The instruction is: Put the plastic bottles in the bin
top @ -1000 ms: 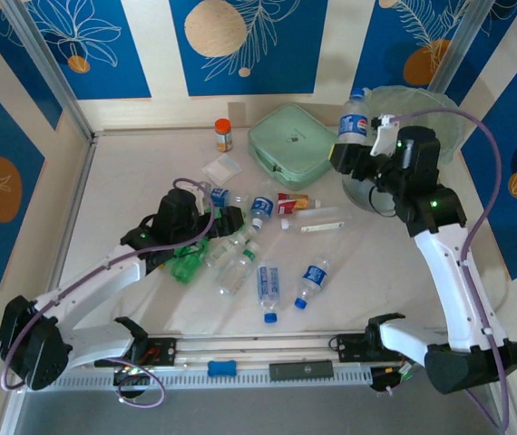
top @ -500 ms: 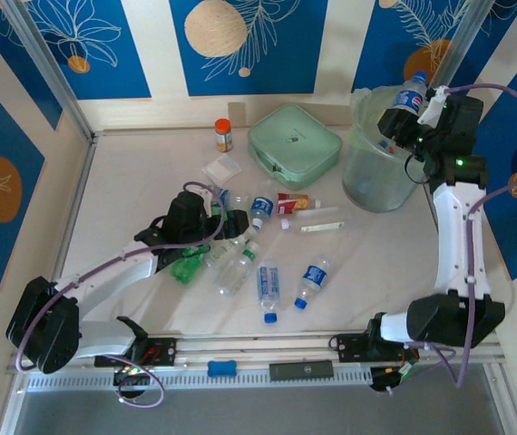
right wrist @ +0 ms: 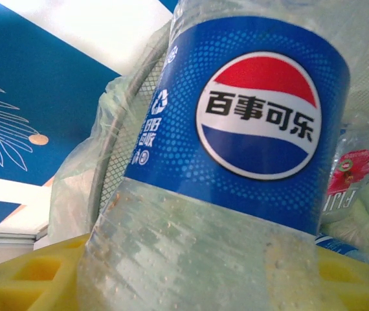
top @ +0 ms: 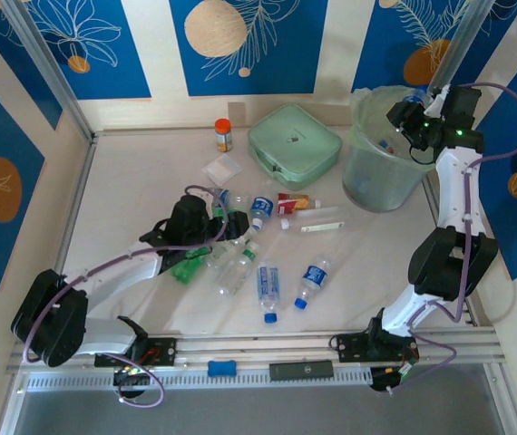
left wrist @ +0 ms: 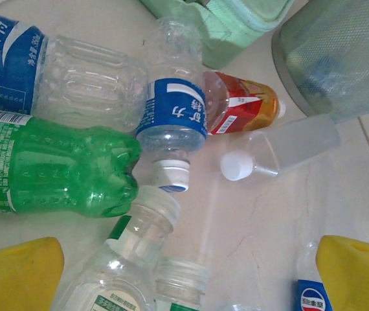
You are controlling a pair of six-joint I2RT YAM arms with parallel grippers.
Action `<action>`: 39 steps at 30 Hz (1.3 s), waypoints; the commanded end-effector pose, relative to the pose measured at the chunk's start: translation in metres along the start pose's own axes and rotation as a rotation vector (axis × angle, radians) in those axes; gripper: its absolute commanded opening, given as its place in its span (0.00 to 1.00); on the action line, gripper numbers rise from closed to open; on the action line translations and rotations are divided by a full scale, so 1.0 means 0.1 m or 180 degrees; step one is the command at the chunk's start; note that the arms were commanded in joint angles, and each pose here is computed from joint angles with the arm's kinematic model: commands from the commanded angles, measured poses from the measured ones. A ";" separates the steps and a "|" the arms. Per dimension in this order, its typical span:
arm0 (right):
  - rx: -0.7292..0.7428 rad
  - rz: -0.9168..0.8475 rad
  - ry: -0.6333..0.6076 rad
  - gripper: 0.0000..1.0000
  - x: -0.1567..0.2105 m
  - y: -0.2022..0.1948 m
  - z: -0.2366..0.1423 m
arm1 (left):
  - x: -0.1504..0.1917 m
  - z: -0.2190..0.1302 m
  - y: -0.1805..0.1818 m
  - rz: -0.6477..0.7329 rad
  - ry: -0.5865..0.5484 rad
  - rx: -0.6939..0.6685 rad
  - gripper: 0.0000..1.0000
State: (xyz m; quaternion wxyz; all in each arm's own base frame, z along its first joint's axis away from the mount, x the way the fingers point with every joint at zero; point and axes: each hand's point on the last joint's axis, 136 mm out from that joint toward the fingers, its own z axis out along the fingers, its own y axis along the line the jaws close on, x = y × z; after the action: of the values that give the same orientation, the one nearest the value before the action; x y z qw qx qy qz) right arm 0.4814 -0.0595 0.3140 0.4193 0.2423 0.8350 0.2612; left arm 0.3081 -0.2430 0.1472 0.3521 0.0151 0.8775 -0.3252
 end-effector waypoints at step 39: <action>0.0777 -0.0225 0.1162 0.94 2.86 -0.09 -0.55 | -0.52 -0.24 0.65 -0.0531 -0.0528 -0.0331 0.99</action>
State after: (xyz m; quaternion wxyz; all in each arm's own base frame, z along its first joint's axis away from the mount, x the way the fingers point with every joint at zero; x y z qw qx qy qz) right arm 0.2990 0.1023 0.1911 0.2578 0.1757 0.9238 0.2219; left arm 0.3480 -0.1776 0.1458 0.3814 -0.0873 0.8703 -0.2992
